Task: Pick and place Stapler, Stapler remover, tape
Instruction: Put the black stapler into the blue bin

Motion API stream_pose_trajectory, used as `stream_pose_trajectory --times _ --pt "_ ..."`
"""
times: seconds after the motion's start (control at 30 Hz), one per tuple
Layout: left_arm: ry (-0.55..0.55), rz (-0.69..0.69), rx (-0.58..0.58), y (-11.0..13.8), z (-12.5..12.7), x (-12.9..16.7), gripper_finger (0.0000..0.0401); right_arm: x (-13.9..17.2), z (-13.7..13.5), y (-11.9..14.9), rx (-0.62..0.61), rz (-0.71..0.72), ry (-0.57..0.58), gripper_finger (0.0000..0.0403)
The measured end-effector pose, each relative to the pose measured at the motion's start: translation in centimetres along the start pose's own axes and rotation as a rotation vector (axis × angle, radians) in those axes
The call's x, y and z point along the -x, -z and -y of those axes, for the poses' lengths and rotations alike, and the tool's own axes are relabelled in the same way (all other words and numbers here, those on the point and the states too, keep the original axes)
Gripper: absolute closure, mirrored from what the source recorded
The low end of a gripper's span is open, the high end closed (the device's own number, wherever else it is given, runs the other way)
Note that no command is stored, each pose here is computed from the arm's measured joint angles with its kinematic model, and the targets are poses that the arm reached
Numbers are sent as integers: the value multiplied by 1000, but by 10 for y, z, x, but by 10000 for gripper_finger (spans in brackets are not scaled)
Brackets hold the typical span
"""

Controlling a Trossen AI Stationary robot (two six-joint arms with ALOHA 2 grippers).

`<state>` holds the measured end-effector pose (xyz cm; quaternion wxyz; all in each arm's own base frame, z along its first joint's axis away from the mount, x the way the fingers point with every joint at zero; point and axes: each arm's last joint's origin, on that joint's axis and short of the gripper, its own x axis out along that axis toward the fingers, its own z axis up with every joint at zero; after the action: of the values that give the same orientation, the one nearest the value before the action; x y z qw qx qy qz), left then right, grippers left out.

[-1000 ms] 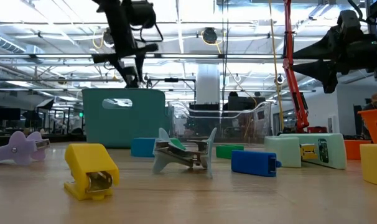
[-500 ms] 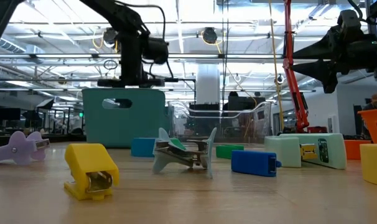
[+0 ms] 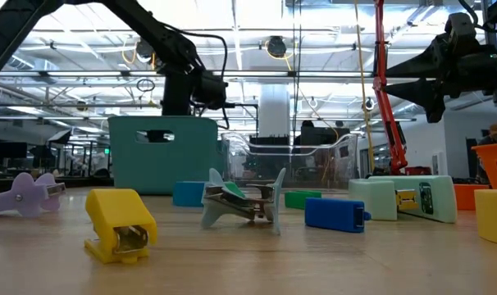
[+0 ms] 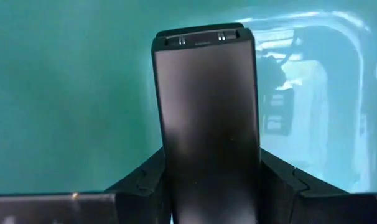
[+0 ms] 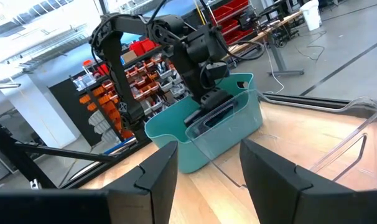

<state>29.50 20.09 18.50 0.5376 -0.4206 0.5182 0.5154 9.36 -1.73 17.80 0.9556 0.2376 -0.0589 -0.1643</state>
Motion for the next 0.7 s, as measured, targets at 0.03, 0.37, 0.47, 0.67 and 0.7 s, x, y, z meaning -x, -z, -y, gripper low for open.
stream_pose_trajectory --times 0.03,0.37,0.47,0.67,0.7 --pt "-2 -1 3 0 0 -1 242 0 0 0 0 0 0 234" --pt "-18 11 6 -1 0 -3 229 0 0 0 0 0 0 234" --pt "-18 11 5 -1 0 -3 228 0 0 0 0 0 0 234" --pt "-17 11 -9 -1 0 -3 227 0 0 0 0 0 0 234" --pt "-17 11 -9 -1 0 -3 227 0 0 0 0 0 0 234"
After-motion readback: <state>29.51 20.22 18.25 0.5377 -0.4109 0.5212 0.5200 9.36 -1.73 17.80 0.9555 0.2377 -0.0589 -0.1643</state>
